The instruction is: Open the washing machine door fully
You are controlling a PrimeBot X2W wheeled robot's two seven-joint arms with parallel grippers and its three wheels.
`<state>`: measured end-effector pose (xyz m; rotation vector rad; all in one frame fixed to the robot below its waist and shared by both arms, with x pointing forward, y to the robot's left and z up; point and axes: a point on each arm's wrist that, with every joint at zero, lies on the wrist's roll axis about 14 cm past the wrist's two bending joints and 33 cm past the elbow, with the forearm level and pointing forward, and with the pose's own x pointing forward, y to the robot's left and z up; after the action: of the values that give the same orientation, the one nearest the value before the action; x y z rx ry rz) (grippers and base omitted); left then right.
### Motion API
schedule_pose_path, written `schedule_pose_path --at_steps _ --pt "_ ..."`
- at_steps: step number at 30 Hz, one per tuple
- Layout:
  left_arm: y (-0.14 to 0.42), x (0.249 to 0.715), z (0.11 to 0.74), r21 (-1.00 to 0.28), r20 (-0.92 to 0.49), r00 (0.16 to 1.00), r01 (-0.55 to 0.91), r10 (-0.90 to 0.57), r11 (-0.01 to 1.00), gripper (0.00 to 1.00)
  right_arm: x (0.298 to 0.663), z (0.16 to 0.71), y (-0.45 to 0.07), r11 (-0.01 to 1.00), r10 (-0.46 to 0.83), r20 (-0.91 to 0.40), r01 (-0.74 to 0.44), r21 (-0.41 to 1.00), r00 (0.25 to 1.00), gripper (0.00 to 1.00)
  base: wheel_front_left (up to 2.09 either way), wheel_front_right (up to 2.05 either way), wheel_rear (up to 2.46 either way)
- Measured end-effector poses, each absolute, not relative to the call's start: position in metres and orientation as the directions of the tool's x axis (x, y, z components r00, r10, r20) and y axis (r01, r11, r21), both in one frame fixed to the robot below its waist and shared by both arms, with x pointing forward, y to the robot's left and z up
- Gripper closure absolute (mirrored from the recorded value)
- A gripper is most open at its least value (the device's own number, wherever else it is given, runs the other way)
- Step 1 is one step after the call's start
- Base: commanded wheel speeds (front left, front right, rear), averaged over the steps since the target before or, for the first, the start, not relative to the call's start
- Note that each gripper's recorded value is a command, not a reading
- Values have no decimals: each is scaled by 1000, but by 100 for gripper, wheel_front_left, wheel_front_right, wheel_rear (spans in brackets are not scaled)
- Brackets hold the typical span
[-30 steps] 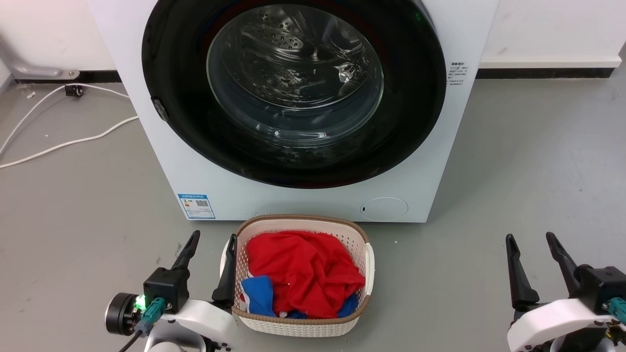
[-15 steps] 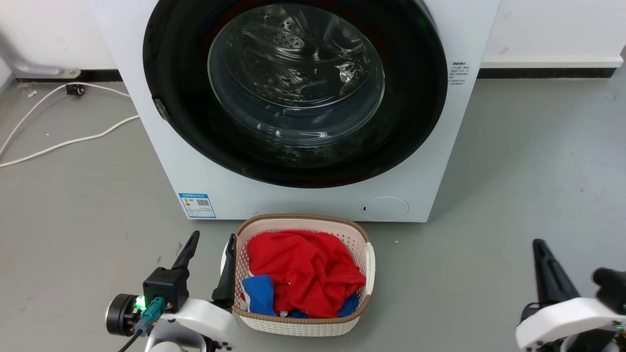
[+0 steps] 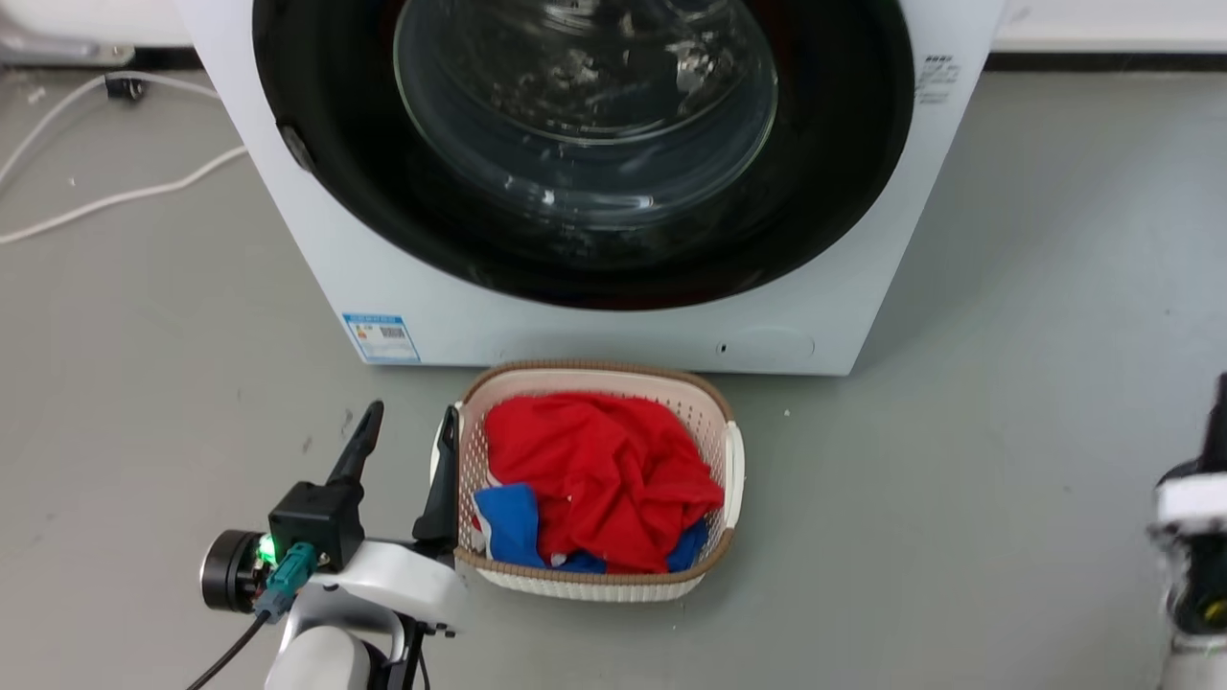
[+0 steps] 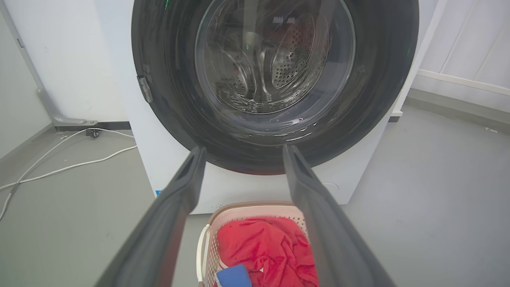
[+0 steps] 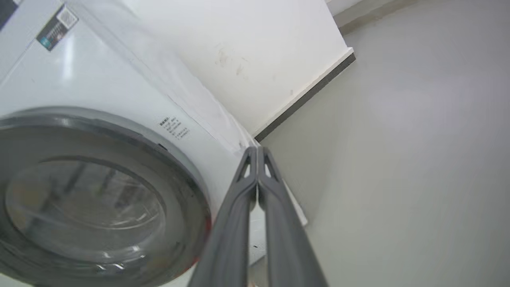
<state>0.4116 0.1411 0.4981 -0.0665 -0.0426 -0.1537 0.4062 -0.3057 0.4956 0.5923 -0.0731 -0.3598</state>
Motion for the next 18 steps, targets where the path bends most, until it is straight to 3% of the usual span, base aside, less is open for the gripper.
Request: schedule_pose_path --at_steps 4,8,18 --pt "142 422 491 -67 33 989 148 -146 987 0 433 499 -328 586 -419 -46 309 749 907 100 0 0 0" --pt "142 437 485 -72 26 989 147 -145 987 0 459 496 -344 435 -430 -77 281 855 900 100 0 0 0" --pt "143 463 465 -80 -2 991 135 -136 988 0 546 502 -330 86 -279 -75 103 991 957 100 0 0 0"
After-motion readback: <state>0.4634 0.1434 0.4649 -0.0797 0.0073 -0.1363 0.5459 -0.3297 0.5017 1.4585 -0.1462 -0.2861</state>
